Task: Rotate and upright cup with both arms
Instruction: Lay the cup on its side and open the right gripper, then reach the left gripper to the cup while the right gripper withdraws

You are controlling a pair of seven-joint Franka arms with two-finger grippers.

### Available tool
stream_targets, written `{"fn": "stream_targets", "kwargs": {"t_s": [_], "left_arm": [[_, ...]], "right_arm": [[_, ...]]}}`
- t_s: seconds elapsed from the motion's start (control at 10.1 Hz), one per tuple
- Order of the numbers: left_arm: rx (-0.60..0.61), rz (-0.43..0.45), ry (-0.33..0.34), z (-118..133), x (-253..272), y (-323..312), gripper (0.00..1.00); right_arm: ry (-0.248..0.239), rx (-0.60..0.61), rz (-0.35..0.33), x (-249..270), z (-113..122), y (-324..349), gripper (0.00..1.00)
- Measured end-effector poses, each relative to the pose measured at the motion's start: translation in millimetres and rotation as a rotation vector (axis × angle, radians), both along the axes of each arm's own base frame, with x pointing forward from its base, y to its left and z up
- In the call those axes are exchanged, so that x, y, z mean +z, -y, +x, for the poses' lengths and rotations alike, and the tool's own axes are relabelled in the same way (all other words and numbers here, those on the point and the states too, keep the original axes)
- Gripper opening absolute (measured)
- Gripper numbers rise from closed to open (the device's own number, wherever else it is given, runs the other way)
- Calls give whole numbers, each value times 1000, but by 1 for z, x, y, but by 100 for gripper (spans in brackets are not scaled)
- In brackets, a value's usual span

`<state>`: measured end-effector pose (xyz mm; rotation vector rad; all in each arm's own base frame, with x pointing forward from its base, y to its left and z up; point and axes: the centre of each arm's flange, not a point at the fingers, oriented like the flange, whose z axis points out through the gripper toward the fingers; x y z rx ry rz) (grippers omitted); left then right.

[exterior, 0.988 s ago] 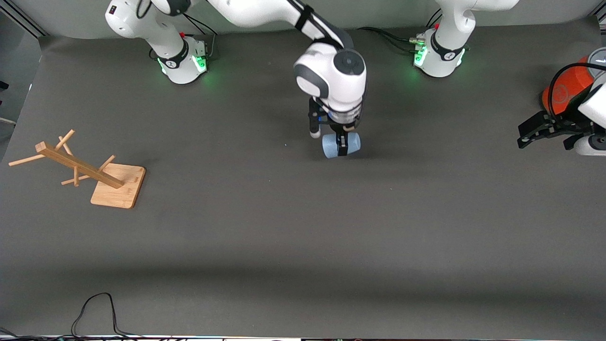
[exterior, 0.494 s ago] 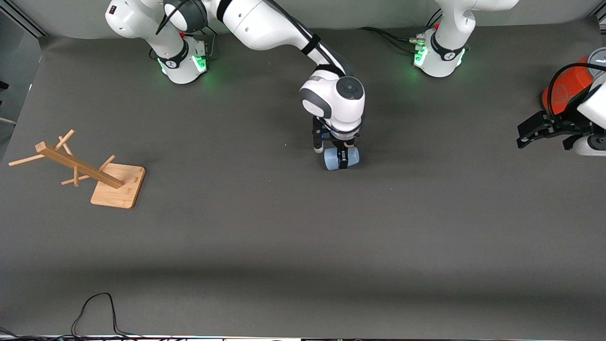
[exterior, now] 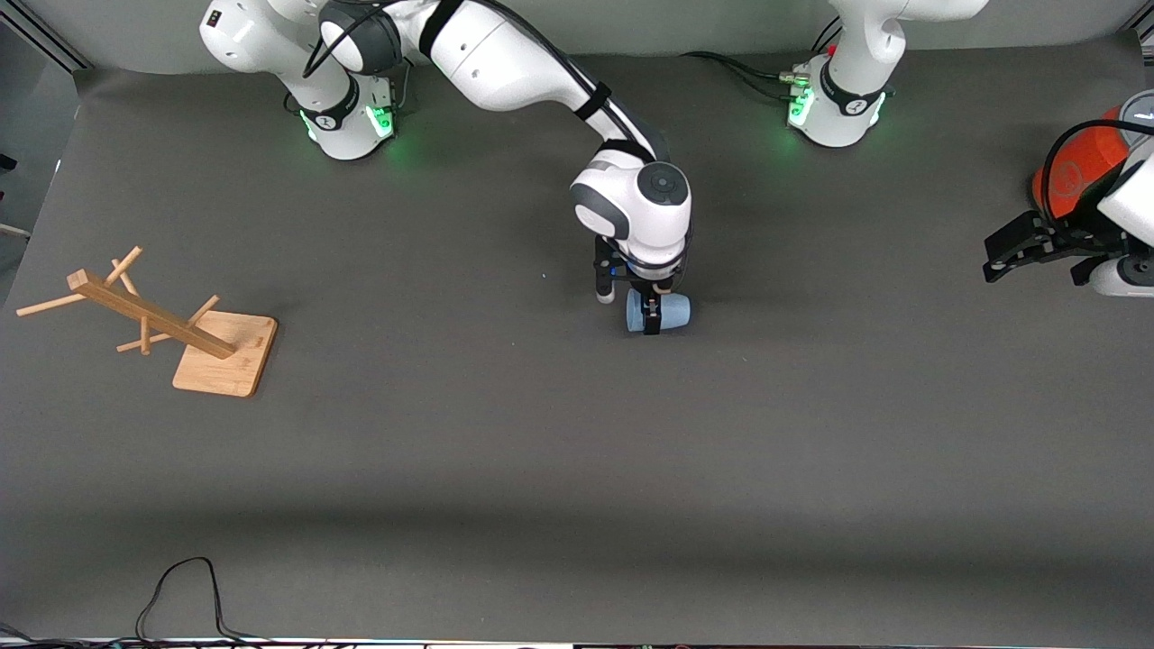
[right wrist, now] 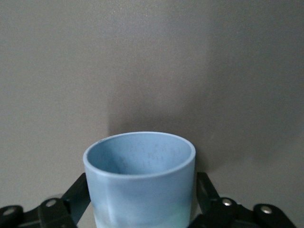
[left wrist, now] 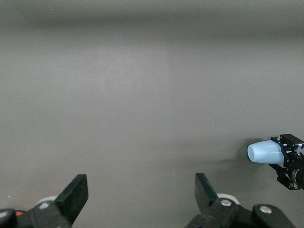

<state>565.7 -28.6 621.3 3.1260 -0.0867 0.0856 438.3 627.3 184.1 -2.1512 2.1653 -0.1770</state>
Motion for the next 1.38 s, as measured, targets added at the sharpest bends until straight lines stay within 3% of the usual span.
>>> {"fn": "stream_targets", "kwargs": {"t_s": [0.4, 0.69, 1.09, 1.38], "left_arm": [[0, 0, 0, 0, 0, 0, 100], [-1, 0, 1, 0, 0, 1, 100], [-4, -1, -1, 0, 0, 2, 100], [-5, -3, -21, -3, -2, 10, 100]], "right_arm": [[14, -1, 16, 10, 5, -3, 100], [6, -35, 38, 65, 21, 0, 100], [-141, 4, 77, 241, 38, 55, 100], [-232, 188, 95, 359, 78, 187, 100]]}}
